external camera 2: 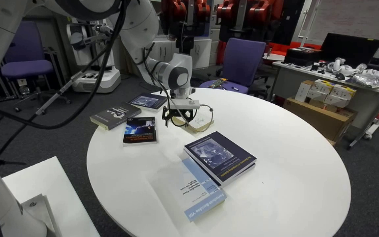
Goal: Move one book from the left to the right.
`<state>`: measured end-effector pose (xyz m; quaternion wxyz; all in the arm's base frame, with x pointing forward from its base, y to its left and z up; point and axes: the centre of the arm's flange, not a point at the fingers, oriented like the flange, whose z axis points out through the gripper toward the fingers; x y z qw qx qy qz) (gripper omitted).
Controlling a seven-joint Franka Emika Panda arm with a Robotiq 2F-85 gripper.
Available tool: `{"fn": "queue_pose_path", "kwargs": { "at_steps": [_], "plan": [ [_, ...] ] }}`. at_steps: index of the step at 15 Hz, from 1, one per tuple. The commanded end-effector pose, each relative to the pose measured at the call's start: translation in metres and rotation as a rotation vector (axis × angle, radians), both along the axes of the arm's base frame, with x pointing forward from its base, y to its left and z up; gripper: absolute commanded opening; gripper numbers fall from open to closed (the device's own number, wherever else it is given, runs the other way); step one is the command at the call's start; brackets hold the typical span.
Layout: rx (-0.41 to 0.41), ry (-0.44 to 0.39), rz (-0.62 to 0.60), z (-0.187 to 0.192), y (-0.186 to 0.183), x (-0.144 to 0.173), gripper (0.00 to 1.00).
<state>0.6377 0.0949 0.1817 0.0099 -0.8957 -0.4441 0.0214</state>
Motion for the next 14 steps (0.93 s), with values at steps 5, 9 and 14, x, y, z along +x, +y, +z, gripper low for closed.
{"fn": "queue_pose_path", "kwargs": {
  "at_steps": [5,9,14],
  "plan": [
    [0.188,-0.201,-0.156,0.079,0.015,-0.007,1.00],
    [0.206,-0.180,-0.184,0.069,0.020,0.010,1.00],
    [0.206,-0.170,-0.181,0.063,0.023,0.009,1.00]
  ]
}}
